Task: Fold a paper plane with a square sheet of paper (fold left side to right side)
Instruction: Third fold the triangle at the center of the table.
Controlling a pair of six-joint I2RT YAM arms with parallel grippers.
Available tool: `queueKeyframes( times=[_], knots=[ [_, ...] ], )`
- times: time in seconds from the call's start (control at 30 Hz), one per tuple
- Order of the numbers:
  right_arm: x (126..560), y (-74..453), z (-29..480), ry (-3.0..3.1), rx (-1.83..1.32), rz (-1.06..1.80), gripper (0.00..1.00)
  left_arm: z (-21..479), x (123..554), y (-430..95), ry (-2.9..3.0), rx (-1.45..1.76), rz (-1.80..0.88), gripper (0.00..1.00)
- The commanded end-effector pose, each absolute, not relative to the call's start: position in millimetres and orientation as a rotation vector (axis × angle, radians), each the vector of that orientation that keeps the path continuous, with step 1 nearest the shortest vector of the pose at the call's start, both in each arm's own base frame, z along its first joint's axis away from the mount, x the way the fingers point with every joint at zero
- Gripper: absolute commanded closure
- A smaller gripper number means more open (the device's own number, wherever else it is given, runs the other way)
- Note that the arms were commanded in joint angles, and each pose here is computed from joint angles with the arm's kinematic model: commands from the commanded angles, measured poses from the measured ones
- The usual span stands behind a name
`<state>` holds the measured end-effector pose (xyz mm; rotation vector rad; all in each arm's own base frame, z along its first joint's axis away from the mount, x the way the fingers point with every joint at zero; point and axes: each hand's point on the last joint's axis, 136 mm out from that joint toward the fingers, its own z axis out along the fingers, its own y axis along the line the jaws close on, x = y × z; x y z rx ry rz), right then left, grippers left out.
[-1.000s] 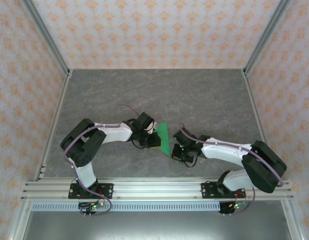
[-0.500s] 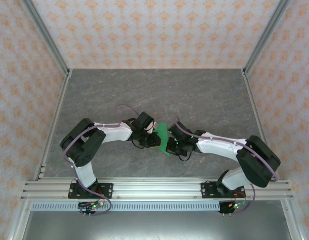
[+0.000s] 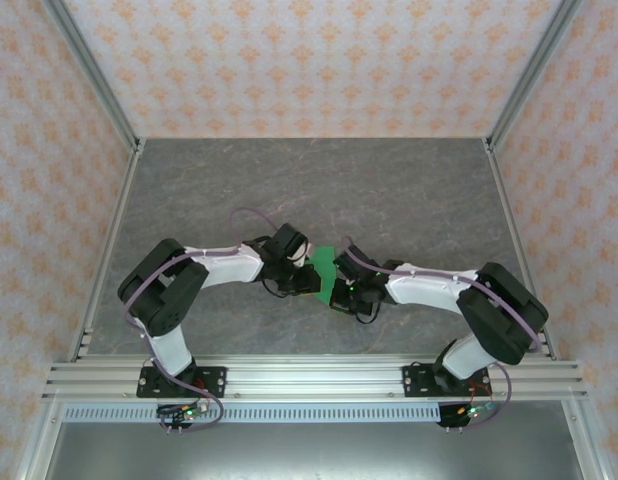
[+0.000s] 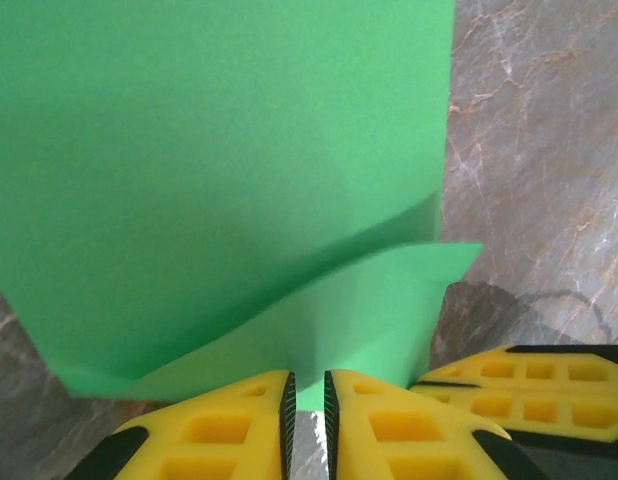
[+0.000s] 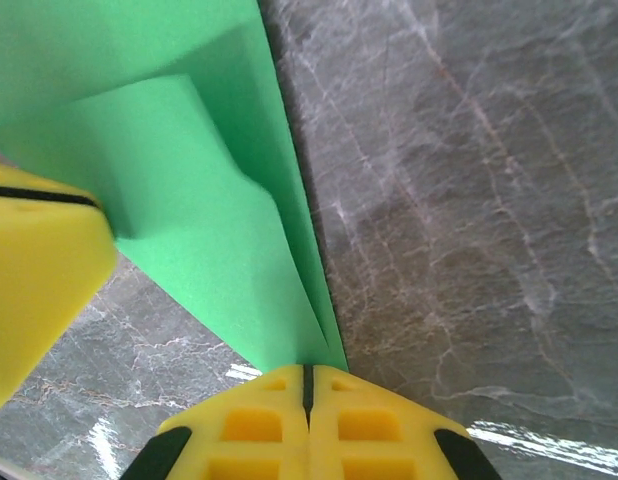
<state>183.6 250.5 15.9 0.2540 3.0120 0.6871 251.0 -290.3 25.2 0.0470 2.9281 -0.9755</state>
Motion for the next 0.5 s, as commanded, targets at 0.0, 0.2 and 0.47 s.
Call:
queueKeyframes(
  times=[0.0,0.2,0.47],
  knots=[
    [166,215,-11,3.11,0.258,0.409,1.0,46,249,-288,2.885,0.097,-0.978,0.83],
    [167,214,-11,3.109,0.241,0.386,1.0,51,233,-307,2.876,0.186,-1.056,0.87],
    [165,212,-14,3.122,0.235,0.368,1.0,38,234,-310,2.891,0.174,-1.044,0.89]
  ],
)
